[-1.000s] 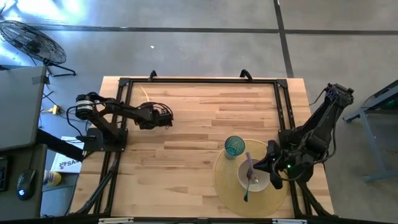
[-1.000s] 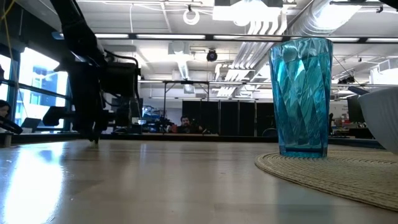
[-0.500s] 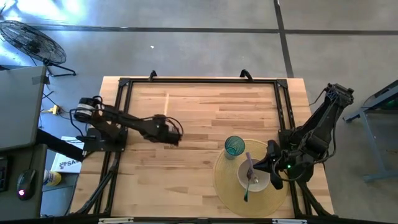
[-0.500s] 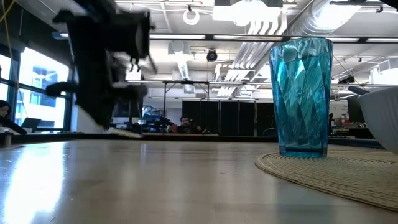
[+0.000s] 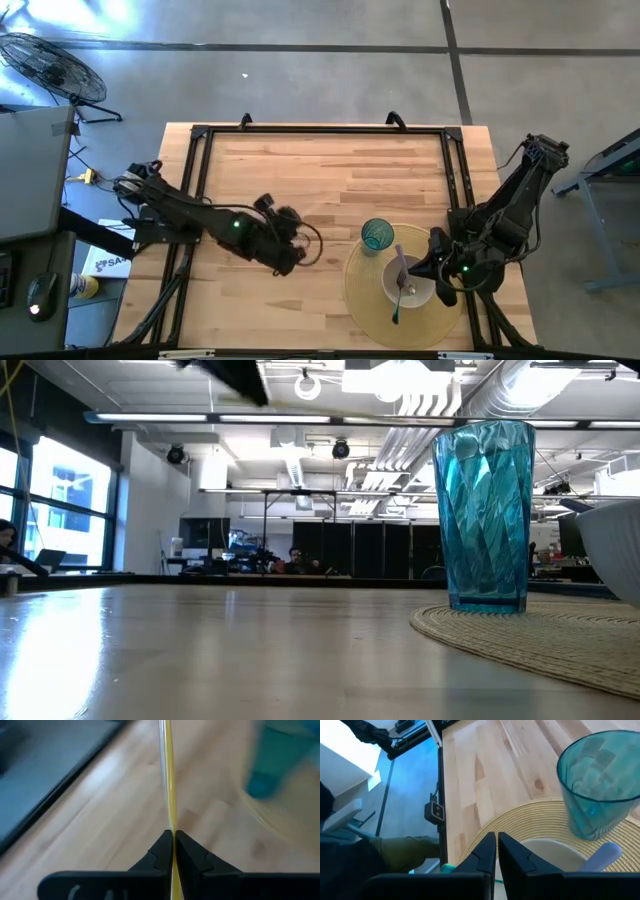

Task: Pick & Place Utensil
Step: Put the yellow straw into the blue cup on the brown mat

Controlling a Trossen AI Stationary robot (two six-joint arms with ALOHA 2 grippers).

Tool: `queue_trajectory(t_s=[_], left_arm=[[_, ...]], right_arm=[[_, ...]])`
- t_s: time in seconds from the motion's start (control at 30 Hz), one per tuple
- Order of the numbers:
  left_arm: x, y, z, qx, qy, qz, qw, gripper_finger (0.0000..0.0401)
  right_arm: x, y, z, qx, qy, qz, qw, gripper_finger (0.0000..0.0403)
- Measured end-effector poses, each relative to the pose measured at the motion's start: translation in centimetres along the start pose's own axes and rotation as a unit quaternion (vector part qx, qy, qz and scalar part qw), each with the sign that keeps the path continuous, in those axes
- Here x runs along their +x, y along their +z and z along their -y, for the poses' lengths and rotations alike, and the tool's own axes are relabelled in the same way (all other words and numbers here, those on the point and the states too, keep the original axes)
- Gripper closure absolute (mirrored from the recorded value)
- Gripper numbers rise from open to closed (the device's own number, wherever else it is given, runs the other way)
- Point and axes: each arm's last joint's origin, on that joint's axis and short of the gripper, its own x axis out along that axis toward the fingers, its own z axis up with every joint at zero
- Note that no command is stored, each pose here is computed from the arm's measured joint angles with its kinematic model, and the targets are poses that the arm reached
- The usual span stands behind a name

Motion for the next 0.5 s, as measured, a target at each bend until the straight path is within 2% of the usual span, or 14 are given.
queue_trajectory(t_s=[0.13,0.23,0.33,0.5], left_arm=[[-2.5,2.8,0.0,0.123,-0.091,-0.030,0.988,0.0390],[-4.4,4.9,-0.4,0.171,-0.148,-0.023,0.974,0.0390],[-6.2,6.8,-0.7,0.201,-0.190,-0.014,0.961,0.0390],[-7.4,10.0,-1.5,0.207,-0.210,-0.065,0.953,0.0390]], right_arm=[[0.0,0.0,0.0,-0.004,0.003,-0.005,1.000,0.0391],[0.0,-0.1,0.0,-0.004,0.004,-0.010,1.000,0.0391],[-0.1,-0.2,0.1,-0.008,0.009,-0.032,0.999,0.0391],[-0.7,-0.3,0.9,0.012,-0.004,-0.059,0.998,0.0391]])
